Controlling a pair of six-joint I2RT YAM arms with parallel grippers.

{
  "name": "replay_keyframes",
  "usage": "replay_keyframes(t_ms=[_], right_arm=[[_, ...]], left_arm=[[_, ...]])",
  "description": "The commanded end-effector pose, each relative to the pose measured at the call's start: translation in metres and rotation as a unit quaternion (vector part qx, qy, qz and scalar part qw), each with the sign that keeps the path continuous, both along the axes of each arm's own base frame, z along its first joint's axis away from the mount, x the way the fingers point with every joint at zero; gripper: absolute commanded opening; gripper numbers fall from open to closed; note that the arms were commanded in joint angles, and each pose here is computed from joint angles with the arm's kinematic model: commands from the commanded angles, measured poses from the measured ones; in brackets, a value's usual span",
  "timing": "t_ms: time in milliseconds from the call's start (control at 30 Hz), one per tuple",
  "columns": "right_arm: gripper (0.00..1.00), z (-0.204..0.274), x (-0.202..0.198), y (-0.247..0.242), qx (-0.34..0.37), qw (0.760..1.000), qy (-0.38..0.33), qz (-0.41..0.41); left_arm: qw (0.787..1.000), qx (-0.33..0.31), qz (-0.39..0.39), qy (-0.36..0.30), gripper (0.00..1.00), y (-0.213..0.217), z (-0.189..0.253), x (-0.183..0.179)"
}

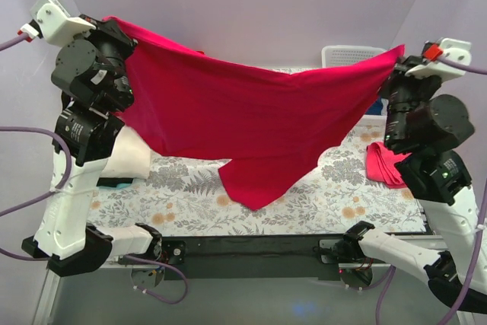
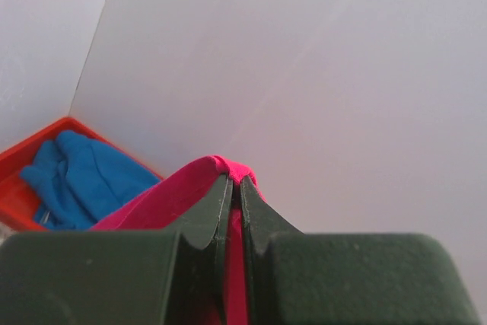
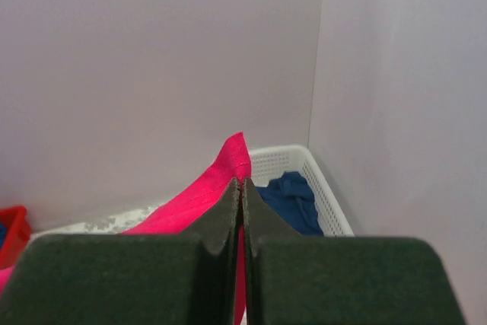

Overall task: Fold and stack the t-shirts
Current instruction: Flatten out the tshirt

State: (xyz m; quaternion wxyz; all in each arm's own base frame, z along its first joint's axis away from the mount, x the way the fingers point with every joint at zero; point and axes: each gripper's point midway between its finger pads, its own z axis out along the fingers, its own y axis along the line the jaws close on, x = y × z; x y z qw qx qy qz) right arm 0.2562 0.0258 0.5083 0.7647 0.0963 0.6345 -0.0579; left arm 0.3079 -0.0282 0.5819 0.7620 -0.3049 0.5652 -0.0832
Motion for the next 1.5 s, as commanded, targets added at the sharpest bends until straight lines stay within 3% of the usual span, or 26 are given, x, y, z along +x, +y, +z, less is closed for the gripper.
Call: replay_keyframes(t_ms=[0, 200, 467, 700, 833, 1033, 1200, 1300, 1467], right_arm=[[0.01, 0.074, -0.021, -0.019, 0.014, 0.996, -0.087, -0.008], [0.01, 0.108, -0.016, -0.013, -0.006, 0.995, -0.104, -0.006], [0.01, 0.091, 0.025, 0.013, -0.037, 0.996, -0.076, -0.023], [0.01, 0.097, 0.088, 0.026, -0.058, 0.995, -0.077, -0.026], [0.01, 0.093, 0.147, 0.019, -0.06, 0.996, -0.059, -0.012], [0.01, 0.105, 0.182, -0.008, -0.057, 0.995, -0.082, 0.011], [0.01, 0.118, 0.173, -0.015, -0.051, 0.993, -0.103, 0.033], [0.01, 0.129, 0.148, -0.013, -0.051, 0.99, -0.118, 0.048], [0.01, 0.127, 0.089, -0.014, -0.056, 0.987, -0.134, 0.066]], left_arm=[[1.0, 0.024, -0.014, -0.007, 0.0, -0.005, 0.022, 0.001], [0.999, 0.034, -0.032, 0.013, 0.0, -0.024, 0.016, 0.025], [0.993, 0.025, -0.06, 0.094, 0.0, -0.057, -0.061, 0.103], [0.991, -0.01, -0.054, 0.122, 0.0, -0.024, -0.107, 0.169], [0.99, -0.031, -0.063, 0.12, 0.0, -0.007, -0.115, 0.205], [0.991, -0.043, -0.099, 0.084, 0.0, 0.003, -0.104, 0.244], [0.99, -0.05, -0.123, 0.051, 0.0, 0.005, -0.076, 0.242], [0.989, -0.049, -0.132, 0.037, 0.0, 0.003, -0.06, 0.225], [0.988, -0.031, -0.152, 0.011, 0.0, 0.0, -0.031, 0.167]])
